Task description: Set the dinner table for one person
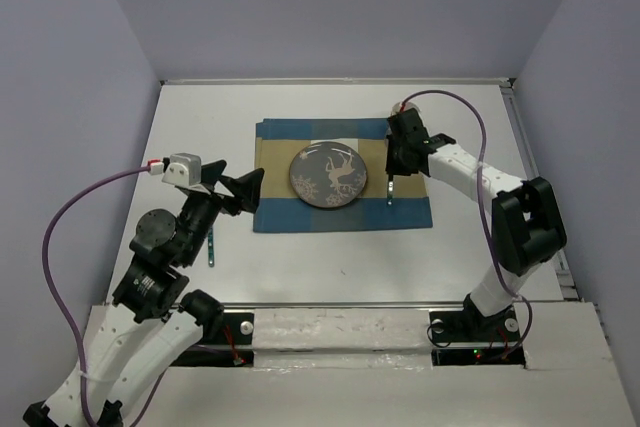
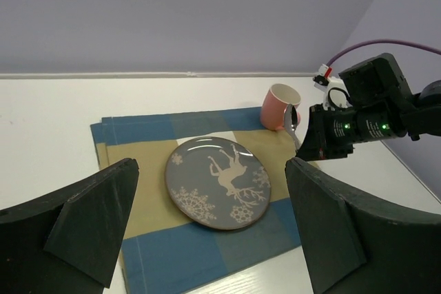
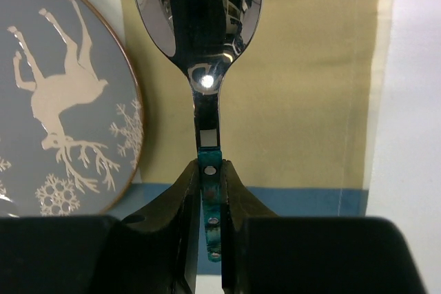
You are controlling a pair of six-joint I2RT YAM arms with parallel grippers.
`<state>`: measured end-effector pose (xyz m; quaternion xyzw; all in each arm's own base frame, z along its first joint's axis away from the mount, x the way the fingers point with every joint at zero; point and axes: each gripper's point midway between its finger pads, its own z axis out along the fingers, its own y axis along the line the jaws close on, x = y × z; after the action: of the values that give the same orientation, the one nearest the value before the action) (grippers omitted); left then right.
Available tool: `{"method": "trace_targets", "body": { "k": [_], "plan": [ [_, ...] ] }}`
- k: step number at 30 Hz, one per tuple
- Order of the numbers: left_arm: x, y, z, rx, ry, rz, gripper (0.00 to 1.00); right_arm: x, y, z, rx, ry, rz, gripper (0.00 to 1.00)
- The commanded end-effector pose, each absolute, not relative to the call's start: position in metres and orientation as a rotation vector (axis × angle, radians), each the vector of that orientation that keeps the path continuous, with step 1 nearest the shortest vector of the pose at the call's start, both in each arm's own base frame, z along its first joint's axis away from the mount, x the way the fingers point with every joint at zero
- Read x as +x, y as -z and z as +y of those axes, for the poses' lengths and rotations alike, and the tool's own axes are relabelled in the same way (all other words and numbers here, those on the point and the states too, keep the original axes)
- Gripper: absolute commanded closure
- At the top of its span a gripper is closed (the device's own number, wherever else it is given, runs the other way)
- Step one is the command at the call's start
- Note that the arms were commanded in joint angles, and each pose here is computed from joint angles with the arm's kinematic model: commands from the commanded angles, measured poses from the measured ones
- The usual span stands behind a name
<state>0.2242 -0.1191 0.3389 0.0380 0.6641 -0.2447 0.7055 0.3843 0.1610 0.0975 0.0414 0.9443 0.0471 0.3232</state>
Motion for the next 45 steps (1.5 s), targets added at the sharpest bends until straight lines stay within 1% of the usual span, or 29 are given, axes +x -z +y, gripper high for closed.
{"method": "trace_targets", "body": {
  "k": [1,5,6,17,20,21,25,30,32,33,34,36,38,39,40,41,42,45],
  "plan": [
    [0.237,-0.338,-0.111,0.045,0.481,1.476,0.01,0.421,-0.12,0.184,0.033,-0.191,2.373,1.0],
    [0.247,-0.328,-0.11,0.036,0.449,1.517,0.01,0.432,-0.108,0.186,0.033,-0.163,2.39,1.0],
    [0.248,-0.328,-0.11,0.035,0.448,1.52,0.01,0.433,-0.098,0.187,0.03,-0.15,2.411,1.0],
    [0.262,-0.316,-0.105,0.01,0.414,1.566,0.01,0.434,-0.067,0.183,0.02,-0.125,2.502,1.0],
    [0.264,-0.314,-0.102,0.006,0.408,1.57,0.01,0.435,-0.055,0.181,0.018,-0.097,2.529,0.92],
    [0.264,-0.314,-0.102,0.003,0.406,1.569,0.01,0.436,-0.049,0.177,0.029,-0.089,2.542,0.86],
    [0.265,-0.314,-0.099,-0.004,0.398,1.568,0.01,0.439,-0.046,0.176,0.037,-0.071,2.541,0.8],
    [0.269,-0.309,-0.096,-0.02,0.376,1.583,0.01,0.441,-0.047,0.175,0.039,-0.063,2.536,0.77],
    [0.272,-0.305,-0.096,-0.033,0.368,1.607,0.01,0.44,-0.047,0.178,0.035,-0.079,2.542,0.72],
    [0.273,-0.3,-0.097,-0.039,0.367,1.632,0.01,0.439,-0.047,0.179,0.034,-0.09,2.545,0.66],
    [0.274,-0.298,-0.099,-0.05,0.384,1.647,0.01,0.438,-0.047,0.18,0.034,-0.099,2.546,0.64],
    [0.275,-0.292,-0.101,-0.067,0.389,1.694,0.01,0.437,-0.058,0.184,0.034,-0.138,2.531,0.55],
    [0.273,-0.279,-0.103,-0.095,0.407,1.763,0.01,0.435,-0.069,0.188,0.029,-0.185,2.506,0.5],
    [0.272,-0.276,-0.102,-0.106,0.405,1.787,0.01,0.436,-0.087,0.195,0.017,-0.253,2.464,0.44],
    [0.272,-0.271,-0.1,-0.124,0.397,1.82,0.01,0.435,-0.095,0.198,0.009,-0.283,2.441,0.43],
    [0.269,-0.252,-0.095,-0.144,0.368,1.914,0.01,0.429,-0.095,0.198,0.002,-0.303,2.44,0.42],
    [0.266,-0.251,-0.097,-0.141,0.392,1.948,0.01,0.426,-0.114,0.208,-0.027,-0.368,2.389,0.39],
    [0.262,-0.234,-0.086,-0.219,0.423,2.053,0.01,0.413,-0.128,0.22,-0.042,-0.435,2.336,0.38]
  ]
}}
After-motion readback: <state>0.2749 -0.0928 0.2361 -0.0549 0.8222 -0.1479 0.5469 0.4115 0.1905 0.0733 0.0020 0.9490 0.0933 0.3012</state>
